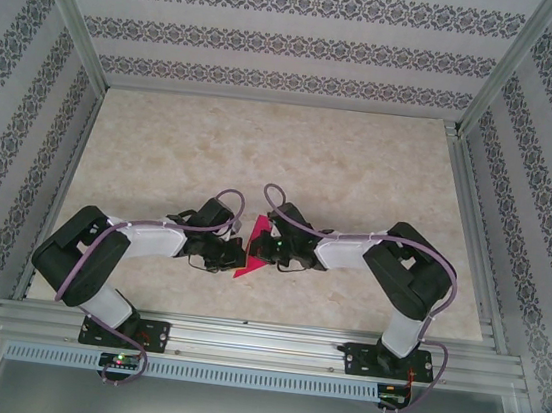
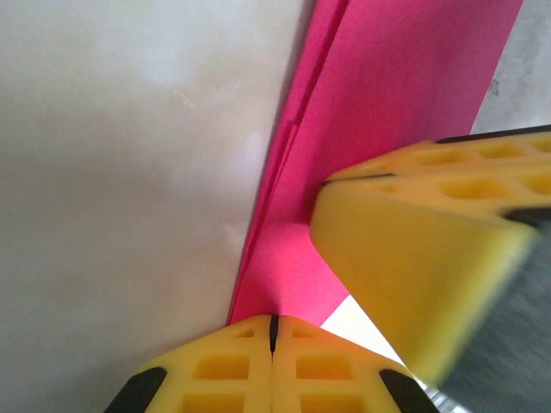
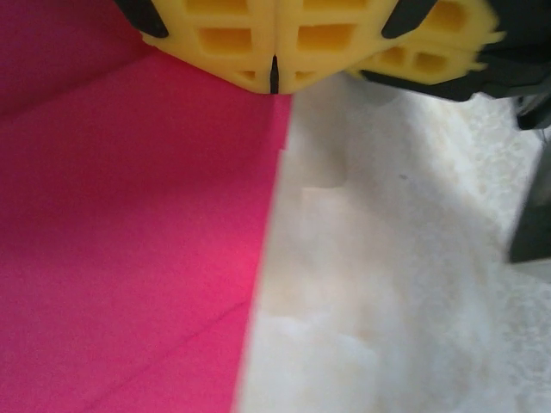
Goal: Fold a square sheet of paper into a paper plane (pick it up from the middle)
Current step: Fourth fold the wing at the center of the table.
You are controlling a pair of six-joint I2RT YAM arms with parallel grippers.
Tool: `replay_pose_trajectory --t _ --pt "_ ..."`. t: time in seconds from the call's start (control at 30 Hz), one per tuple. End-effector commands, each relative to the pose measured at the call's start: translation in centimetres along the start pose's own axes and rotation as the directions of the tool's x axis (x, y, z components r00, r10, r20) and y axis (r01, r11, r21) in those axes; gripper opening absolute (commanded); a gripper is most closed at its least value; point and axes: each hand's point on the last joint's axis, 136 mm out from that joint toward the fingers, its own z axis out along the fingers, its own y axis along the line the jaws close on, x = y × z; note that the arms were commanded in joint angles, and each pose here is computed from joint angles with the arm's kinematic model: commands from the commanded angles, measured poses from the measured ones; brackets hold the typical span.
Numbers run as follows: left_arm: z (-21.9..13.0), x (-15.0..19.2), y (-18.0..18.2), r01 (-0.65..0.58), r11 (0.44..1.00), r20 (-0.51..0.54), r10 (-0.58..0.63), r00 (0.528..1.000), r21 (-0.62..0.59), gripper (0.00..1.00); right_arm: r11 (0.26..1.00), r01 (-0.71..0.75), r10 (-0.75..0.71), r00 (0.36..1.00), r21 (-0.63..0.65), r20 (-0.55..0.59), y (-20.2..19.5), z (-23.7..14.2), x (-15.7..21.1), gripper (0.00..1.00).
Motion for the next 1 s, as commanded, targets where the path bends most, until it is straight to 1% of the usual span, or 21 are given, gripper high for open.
replay_pose_trajectory --t 0.0,0.23,0.33,0.5,0.67,0.97 --pt "1.0 2.0 4.3 0.058 0.987 -0.034 -0.063 0.997 -0.151 0.07 0.998 -0.032 0.033 0.999 0.049 -0.023 -2.0 1.0 1.2 0.04" --pt "0.6 1.9 4.2 0.042 0.986 -0.03 -0.047 0.998 -0.163 0.07 0.992 -0.027 0.026 1.0 0.12 0.008 -3.4 0.8 0.7 0.04" --pt "0.3 1.8 4.4 0.037 0.984 -0.015 -0.04 0.999 -0.172 0.06 0.992 -0.02 0.019 1.0 0.125 0.008 -3.3 0.7 0.3 0.05" --pt "0.2 1.8 4.3 0.028 0.984 -0.019 -0.032 0.999 -0.174 0.05 0.992 -0.015 0.012 1.0 0.123 0.022 -3.2 0.5 -0.7 0.05" --pt "0.0 2.1 5.0 0.02 0.978 -0.028 -0.027 0.999 -0.207 0.04 0.994 -0.027 0.022 0.999 0.11 0.046 -3.7 0.2 -2.8 0.05" --pt "0.1 2.6 5.7 0.039 0.976 -0.021 -0.044 0.999 -0.214 0.04 0.992 -0.082 0.072 0.991 0.097 0.109 -6.3 -1.1 -7.6 0.07"
